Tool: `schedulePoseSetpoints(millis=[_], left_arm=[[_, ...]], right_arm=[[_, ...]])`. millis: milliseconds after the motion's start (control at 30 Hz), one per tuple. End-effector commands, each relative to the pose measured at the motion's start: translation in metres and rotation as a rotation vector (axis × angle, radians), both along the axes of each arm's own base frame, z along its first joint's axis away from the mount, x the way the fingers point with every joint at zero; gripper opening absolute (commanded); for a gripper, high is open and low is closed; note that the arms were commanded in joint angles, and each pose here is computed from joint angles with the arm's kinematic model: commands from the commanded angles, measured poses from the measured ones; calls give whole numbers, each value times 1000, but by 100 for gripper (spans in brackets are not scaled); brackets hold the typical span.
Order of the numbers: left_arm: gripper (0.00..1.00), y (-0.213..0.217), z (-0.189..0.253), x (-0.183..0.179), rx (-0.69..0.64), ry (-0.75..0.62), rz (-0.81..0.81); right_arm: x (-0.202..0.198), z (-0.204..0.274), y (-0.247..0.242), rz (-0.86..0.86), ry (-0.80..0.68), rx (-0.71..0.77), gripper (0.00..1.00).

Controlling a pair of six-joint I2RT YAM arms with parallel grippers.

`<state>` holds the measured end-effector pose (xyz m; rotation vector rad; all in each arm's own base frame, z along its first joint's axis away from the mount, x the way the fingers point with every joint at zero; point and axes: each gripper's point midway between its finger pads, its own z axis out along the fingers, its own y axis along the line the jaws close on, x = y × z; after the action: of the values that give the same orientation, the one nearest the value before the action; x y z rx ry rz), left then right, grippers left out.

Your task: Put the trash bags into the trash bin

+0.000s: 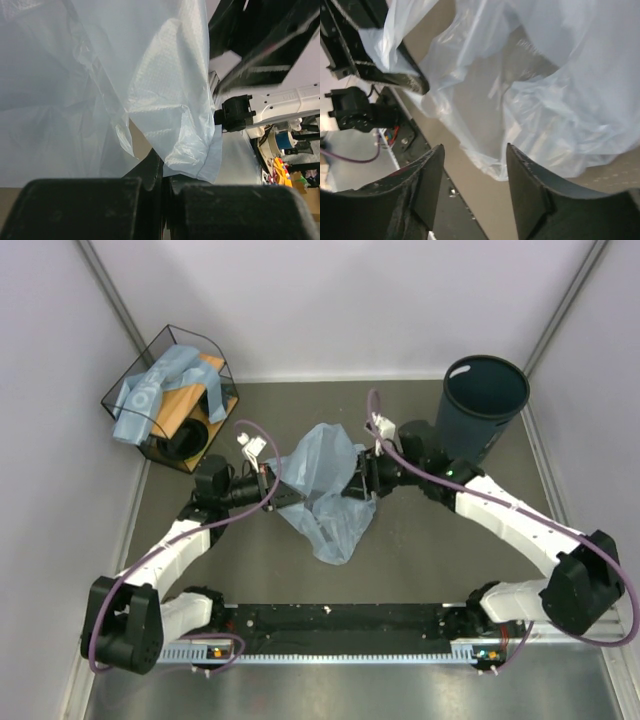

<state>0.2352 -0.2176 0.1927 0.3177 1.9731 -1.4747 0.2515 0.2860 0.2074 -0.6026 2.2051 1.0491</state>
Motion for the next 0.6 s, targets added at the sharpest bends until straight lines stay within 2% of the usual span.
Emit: schedulePoseSetpoints(millis=[0,100,167,267,400,567], left_arm=[[0,0,11,4,-33,-54,-2],[0,0,10,2,-36,-47,-1],[0,0,10,1,-39,-46,-2],[0,-1,12,1,-40,-56,-2],[0,0,14,3,-43,-62,6],[0,-1,16,5,-52,-71,9]], right_arm=[[-7,-20,22,-96,104,70,56],[6,-34,37,-136,111,66,57],[18,-46,44,-169,102,78,62],[25,-54,59,-191,119,133,65],[28,-72,73,-221,151,132,61],[38,-92,90,-237,166,135,61]])
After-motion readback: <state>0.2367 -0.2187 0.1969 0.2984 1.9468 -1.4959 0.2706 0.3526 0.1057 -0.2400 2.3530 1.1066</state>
